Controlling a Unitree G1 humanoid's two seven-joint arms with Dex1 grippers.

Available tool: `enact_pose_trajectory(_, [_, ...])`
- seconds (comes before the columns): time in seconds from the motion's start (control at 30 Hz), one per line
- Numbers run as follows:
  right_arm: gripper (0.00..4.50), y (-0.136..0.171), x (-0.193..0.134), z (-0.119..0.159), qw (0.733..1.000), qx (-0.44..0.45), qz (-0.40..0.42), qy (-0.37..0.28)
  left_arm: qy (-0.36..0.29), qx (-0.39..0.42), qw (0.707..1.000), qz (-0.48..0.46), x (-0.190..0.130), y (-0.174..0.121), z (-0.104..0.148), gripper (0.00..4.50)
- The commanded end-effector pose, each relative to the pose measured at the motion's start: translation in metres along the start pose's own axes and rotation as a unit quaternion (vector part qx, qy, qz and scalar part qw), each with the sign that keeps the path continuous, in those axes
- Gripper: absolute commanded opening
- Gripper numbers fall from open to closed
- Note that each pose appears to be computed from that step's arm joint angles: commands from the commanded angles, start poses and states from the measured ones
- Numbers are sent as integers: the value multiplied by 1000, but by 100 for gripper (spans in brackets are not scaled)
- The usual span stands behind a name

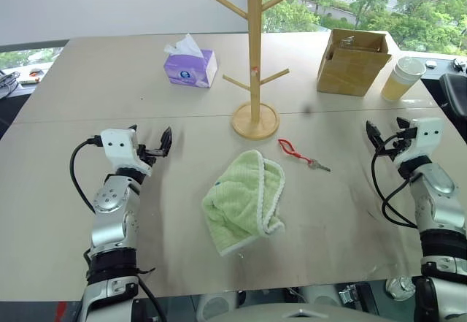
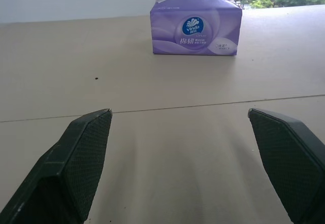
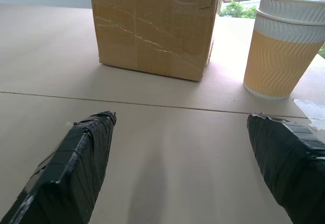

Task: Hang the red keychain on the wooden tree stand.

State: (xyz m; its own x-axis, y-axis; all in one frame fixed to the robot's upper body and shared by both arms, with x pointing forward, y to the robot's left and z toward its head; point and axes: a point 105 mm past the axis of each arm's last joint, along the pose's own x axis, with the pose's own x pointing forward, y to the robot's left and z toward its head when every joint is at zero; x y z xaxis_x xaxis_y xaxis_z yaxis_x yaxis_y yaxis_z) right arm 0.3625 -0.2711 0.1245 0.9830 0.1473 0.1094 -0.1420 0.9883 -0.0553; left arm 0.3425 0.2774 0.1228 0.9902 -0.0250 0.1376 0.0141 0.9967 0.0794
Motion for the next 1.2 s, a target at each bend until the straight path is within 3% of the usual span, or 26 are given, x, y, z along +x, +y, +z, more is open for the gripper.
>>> enact_pose_trajectory(0.03, [444, -2, 0, 19, 999, -12, 0, -31, -27, 6, 1000, 2, 0, 3, 16, 450])
enact_pose_trajectory(0.9, [444, -7, -4, 17, 1000, -10, 6, -28, -25, 6, 1000, -1, 2, 2, 12, 450])
enact_pose_trajectory(0.97, [444, 6, -7, 21, 998, -11, 51, -34, -24, 6, 1000, -1, 3, 2, 12, 450])
enact_pose_trajectory(1.07, [444, 43, -29, 27, 977, -13, 213, -25, -22, 6, 1000, -9, 5, -1, 12, 450])
enact_pose_trajectory(1.2, [444, 83, -78, 26, 913, -43, 406, 10, -24, 7, 999, -25, 10, -5, 14, 450])
